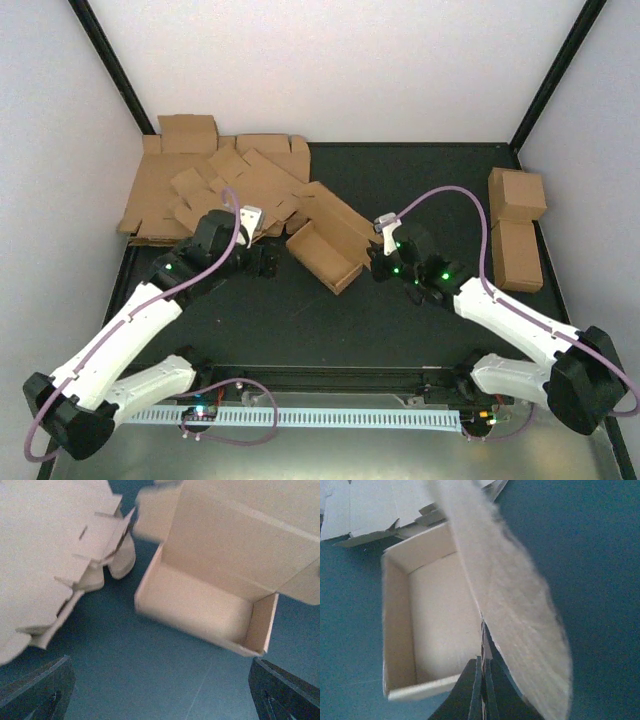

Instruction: Fold the paper box

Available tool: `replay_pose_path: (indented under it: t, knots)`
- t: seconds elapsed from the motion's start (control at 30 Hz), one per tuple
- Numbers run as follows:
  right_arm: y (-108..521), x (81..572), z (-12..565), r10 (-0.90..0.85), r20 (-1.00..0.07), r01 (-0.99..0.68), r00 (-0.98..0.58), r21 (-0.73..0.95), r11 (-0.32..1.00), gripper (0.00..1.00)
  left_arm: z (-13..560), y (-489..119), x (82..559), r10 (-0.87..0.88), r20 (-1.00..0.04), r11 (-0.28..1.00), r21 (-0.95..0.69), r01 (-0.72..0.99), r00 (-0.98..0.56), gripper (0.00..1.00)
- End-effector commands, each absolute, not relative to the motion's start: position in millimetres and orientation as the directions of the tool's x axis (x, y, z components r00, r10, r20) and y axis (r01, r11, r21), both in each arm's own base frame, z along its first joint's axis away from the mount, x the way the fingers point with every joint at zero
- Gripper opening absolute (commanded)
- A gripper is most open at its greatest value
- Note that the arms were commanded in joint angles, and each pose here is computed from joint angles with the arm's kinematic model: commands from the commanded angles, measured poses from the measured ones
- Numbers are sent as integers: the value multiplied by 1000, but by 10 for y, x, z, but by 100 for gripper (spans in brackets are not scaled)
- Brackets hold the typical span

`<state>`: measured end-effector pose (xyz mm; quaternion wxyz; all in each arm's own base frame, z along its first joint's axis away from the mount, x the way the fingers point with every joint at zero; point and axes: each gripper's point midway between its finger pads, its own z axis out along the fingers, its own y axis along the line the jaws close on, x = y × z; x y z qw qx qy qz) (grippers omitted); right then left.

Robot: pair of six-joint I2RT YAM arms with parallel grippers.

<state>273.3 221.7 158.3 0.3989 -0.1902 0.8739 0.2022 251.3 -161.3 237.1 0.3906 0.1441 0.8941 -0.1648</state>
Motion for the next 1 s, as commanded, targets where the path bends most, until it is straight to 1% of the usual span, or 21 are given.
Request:
replay_pose_path:
  t: [0.0,0.17,0.37,0.57,0.7,0.87,0.97]
  knots:
    - [2225,2805,1703,-168,-786,-485,-595,184,855,2,2354,-1662,2578,15,-766,872,-305,384,-643,99]
    - [2225,2775,1704,-203,-787,-511,-582,160,844,2,2261,-1676,2771,-35,-782,858,-343,383,-622,99]
    - [2320,2585,1776,-257,-801,-620,-541,173,765,2,2383,-1828,2927,-32,-845,803,-339,489,-533,99]
    - [2286,2371,1836,-292,-794,-669,-533,184,720,2,2298,-2025,3064,32,-846,695,-364,620,-533,99]
    - [2260,2260,1880,-307,-790,-690,-530,192,698,2,2237,-2093,3167,65,-857,675,-339,656,-510,99]
    - [2237,2208,1935,-314,-793,-700,-522,188,688,2,2364,-2170,3175,78,-897,630,-294,719,-435,99]
    - [2247,2198,1955,-318,-794,-707,-519,189,682,2,2345,-2147,3215,94,-897,648,-275,710,-432,99]
